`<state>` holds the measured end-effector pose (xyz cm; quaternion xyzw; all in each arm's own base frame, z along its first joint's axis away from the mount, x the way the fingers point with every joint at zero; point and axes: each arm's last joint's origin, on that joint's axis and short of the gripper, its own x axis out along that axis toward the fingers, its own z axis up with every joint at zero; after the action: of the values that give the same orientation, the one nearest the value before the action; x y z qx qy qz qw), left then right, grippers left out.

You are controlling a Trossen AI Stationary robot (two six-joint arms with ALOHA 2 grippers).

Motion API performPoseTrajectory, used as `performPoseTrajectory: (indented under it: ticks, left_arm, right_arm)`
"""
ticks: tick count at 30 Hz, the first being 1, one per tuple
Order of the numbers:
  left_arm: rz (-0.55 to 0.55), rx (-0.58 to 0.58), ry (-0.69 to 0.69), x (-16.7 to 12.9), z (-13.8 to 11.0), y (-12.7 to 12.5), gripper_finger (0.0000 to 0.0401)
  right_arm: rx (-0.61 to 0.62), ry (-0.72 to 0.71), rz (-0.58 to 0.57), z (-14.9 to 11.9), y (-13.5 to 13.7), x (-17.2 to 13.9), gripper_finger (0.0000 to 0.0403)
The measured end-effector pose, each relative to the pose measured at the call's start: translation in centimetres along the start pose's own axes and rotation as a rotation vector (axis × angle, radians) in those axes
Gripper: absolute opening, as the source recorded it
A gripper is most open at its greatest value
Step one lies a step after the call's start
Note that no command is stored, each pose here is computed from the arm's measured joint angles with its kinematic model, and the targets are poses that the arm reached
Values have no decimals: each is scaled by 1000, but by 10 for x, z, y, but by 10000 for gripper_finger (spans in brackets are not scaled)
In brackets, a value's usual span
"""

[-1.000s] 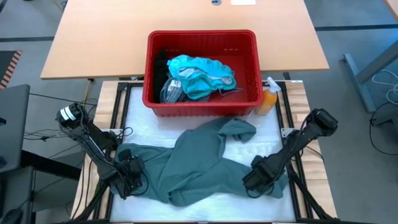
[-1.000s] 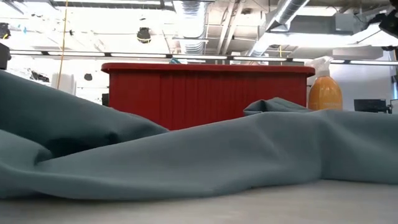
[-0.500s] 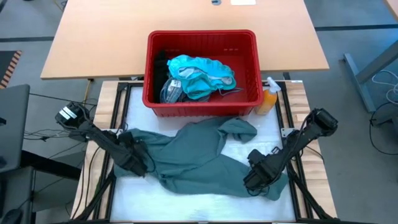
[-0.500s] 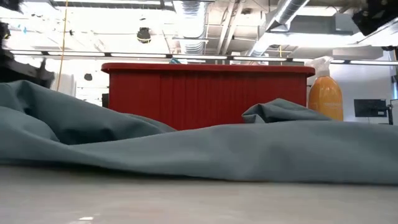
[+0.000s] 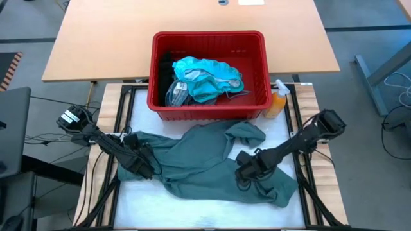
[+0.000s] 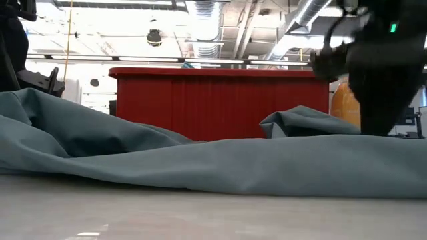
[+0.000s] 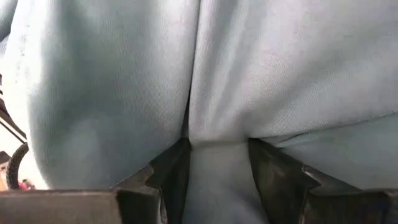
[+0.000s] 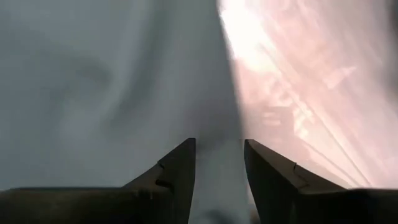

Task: Fold Laundry from Bin
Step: Fold the light blue pants

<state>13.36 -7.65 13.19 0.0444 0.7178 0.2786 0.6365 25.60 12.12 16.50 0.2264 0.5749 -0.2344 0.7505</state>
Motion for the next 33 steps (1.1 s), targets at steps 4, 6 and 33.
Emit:
performPoseTrajectory:
  ticks: [4,6,33]
  left_arm:
    - [-3,-8,4,0,0,0,162]
    - [-3,-8,4,0,0,0,162]
    - [-30,-6,-9,-1,-3,-5,162]
  right_arm:
    - [29,10,-34,0,-16,16,164]
    - [51,-12,-34,3,-21,21,164]
    - [183,-253,-559,11,-28,-77,142]
